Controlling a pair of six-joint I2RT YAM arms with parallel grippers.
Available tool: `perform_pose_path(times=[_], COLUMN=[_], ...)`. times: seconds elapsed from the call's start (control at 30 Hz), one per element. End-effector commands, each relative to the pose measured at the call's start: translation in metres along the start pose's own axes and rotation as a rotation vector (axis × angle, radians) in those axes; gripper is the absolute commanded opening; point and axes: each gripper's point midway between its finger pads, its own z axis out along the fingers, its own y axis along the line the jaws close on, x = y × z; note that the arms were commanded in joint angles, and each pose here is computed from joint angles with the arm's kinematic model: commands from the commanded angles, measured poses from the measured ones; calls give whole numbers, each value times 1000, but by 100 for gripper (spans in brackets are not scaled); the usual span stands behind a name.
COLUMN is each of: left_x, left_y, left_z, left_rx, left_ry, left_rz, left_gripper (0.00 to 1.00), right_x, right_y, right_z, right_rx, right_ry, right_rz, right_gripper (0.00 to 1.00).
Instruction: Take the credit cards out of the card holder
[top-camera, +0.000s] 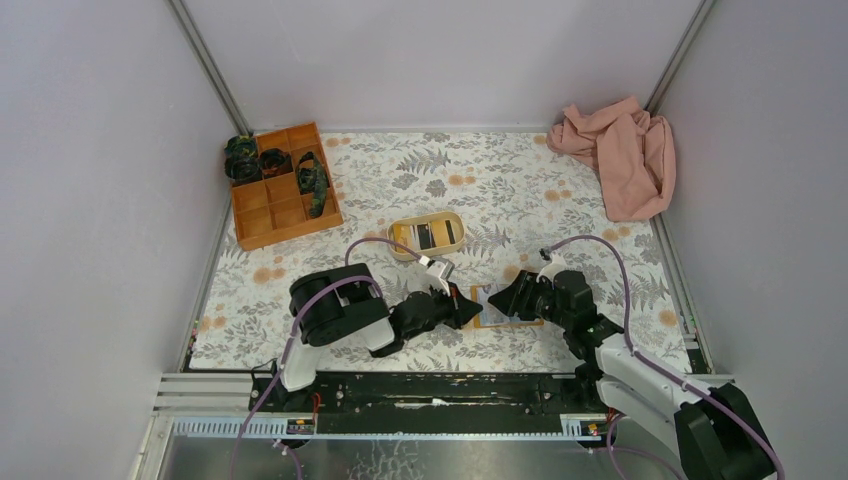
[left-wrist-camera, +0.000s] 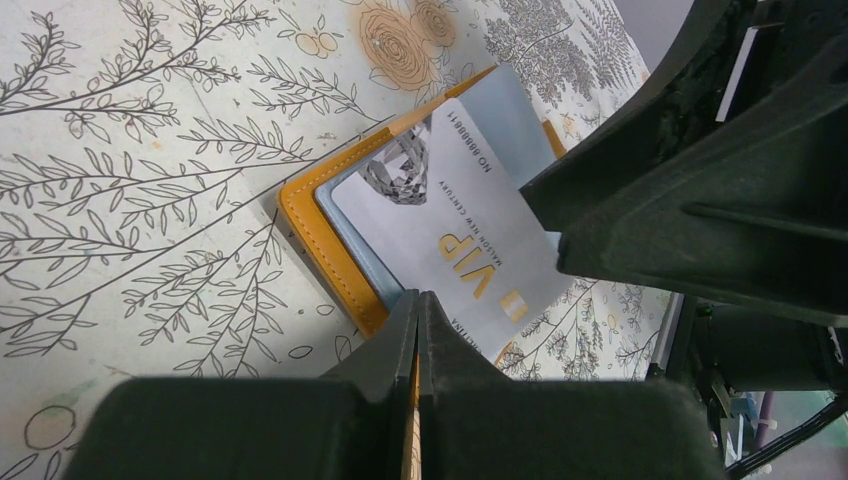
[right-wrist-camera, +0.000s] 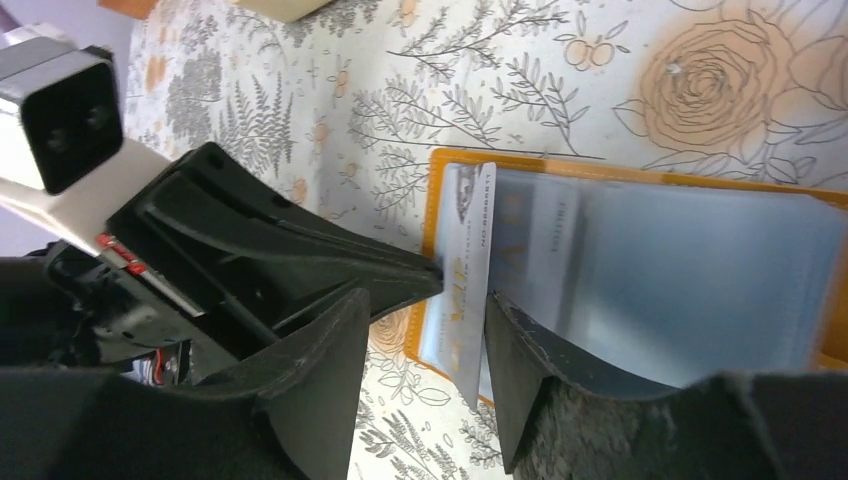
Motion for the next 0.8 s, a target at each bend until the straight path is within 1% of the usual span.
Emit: perform_pose_path(times=[0.0, 0.23, 0.27, 0.33, 0.4, 0.43, 0.47, 0.5, 0.63, 0.73, 0.77], left_x=[26, 26, 25, 25, 25, 25, 25, 25, 20, 6, 0], left_y=[21, 21, 21, 20, 20, 20, 21, 21, 16, 1, -3], left_z=[-3, -4, -4, -3, -3, -4, -4, -4, -11, -23, -28], left_rx=[-61, -62, -61, -60, -60, -61, -62, -64, -35, 26, 42], left_ry=[94, 91, 90, 90, 91, 91, 89, 87, 65, 28, 10], left_rz=[39, 39, 38, 39, 39, 38, 38, 39, 26, 19, 14], left_gripper=[0, 0, 0, 0, 0, 0, 0, 0, 0, 0, 3], right_x=[-10, 2, 4, 7, 7, 7, 7, 7, 1, -8, -10], right_y=[29, 21, 20, 19, 18, 18, 18, 19, 20, 19, 21], right_z=[-4, 1, 2, 4, 5, 5, 5, 4, 0, -7, -9], right_rx=[-111, -111, -112, -110, -109, -107, -104, -104, -96, -71, -73], right_ry=[-6, 30, 36, 45, 49, 50, 48, 47, 21, -20, -31], right_rz=[-11, 2, 3, 9, 10, 16, 22, 26, 16, -19, -26], right_gripper=[53, 53, 51, 42, 25, 12, 3, 0, 0, 0, 0])
